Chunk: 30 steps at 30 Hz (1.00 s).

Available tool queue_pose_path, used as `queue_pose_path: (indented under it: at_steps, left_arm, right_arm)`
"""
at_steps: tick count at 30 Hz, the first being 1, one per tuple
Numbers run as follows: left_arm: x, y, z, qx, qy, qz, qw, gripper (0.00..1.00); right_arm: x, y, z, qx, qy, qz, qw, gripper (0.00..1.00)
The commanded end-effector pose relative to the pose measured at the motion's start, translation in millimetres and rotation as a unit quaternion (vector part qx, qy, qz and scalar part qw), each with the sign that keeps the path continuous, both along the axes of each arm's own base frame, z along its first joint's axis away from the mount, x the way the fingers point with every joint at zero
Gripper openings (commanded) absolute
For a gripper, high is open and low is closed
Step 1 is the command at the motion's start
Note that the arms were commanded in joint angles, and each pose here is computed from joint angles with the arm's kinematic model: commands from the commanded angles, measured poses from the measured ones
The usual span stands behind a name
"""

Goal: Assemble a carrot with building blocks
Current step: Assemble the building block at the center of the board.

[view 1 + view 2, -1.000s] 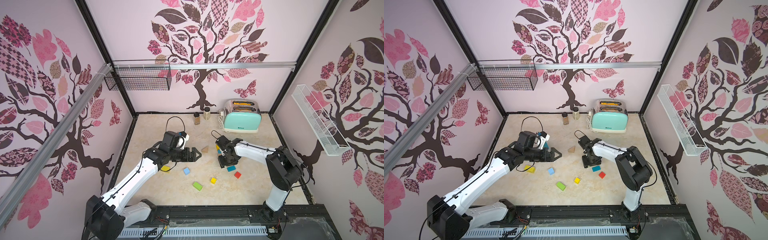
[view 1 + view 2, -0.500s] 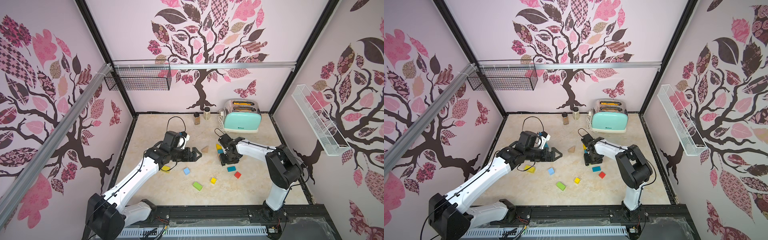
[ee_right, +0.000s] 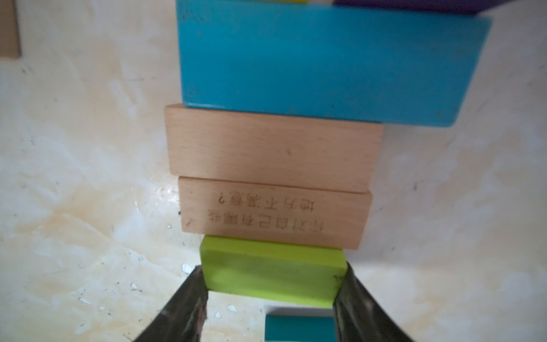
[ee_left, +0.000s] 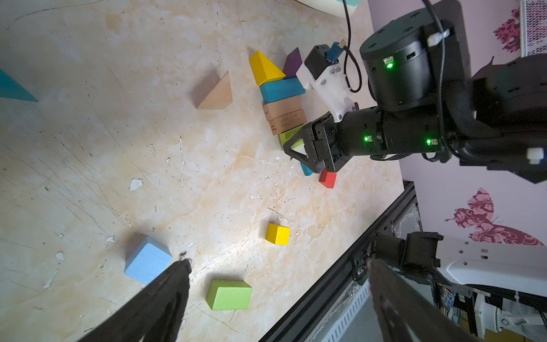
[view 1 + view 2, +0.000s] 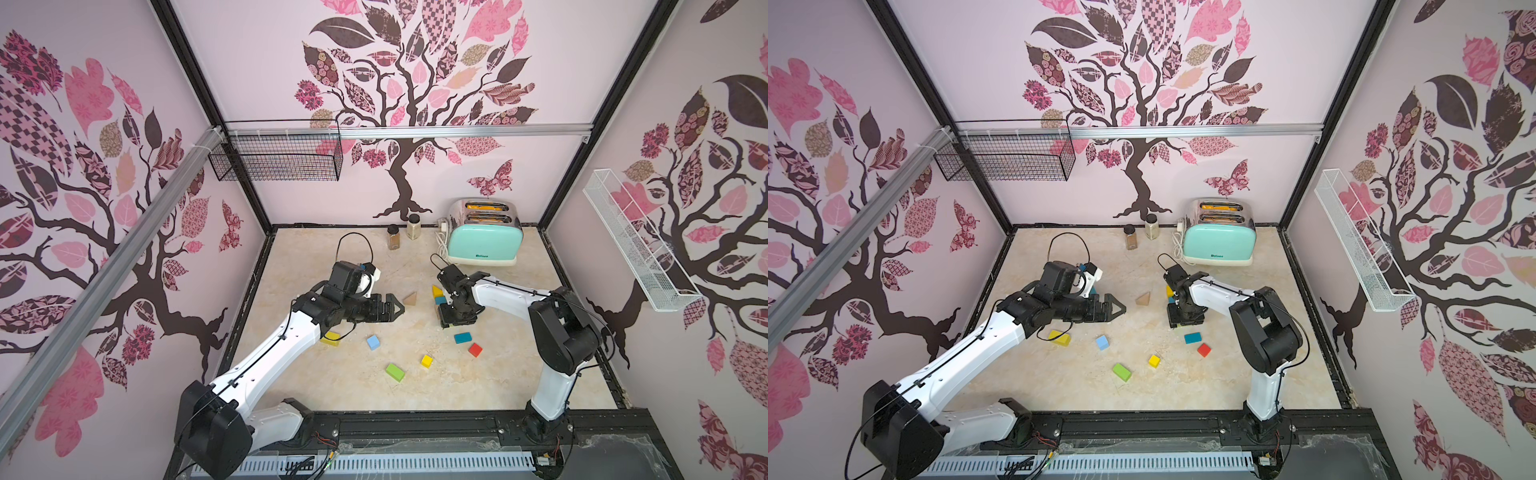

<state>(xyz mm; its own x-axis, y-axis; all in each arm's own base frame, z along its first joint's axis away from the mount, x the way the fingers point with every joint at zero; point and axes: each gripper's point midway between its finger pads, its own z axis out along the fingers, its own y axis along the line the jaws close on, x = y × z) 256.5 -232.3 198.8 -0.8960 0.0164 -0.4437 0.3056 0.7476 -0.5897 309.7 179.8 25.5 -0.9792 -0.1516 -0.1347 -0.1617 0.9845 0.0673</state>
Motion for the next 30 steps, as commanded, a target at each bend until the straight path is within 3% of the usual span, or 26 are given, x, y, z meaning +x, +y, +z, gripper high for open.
queue_pose_path:
  at_steps: [1,5,11,18,24,30]
  left_arm:
    - [7.7,-4.1,12.0,-0.007,-0.02,0.003,1.0,0.98]
    - [7.5,-4.1,11.5,-0.007,-0.02,0.003,1.0,0.98]
    - [7.4,-3.5,10.5,-0.009,-0.02,0.006,1.0,0.98]
    - [6.4,-2.8,12.2,-0.012,-0.022,0.009,1.0,0.98]
    - [4.2,0.2,14.3,-0.011,-0.027,0.014,0.999,0.98]
    - [1.9,2.0,13.9,-0.016,-0.026,0.019,0.999,0.98]
  right_arm:
    - [5.6,-8.1,-13.2,-0.023,0.003,-0.003,1.0,0.6]
    - [7.5,-10.1,-13.3,-0.031,0.0,-0.004,1.0,0.64]
    - [3.3,-12.7,-14.0,-0.033,0.004,-0.008,0.999,0.81]
    - [2.2,-7.1,1.0,-0.009,-0.005,-0.011,1.0,0.92]
    - [-12.5,-17.5,27.3,-0.009,-0.014,-0.026,1.0,0.95]
    - [-44.5,-35.7,25.7,-0.015,-0.001,-0.042,0.999,0.9]
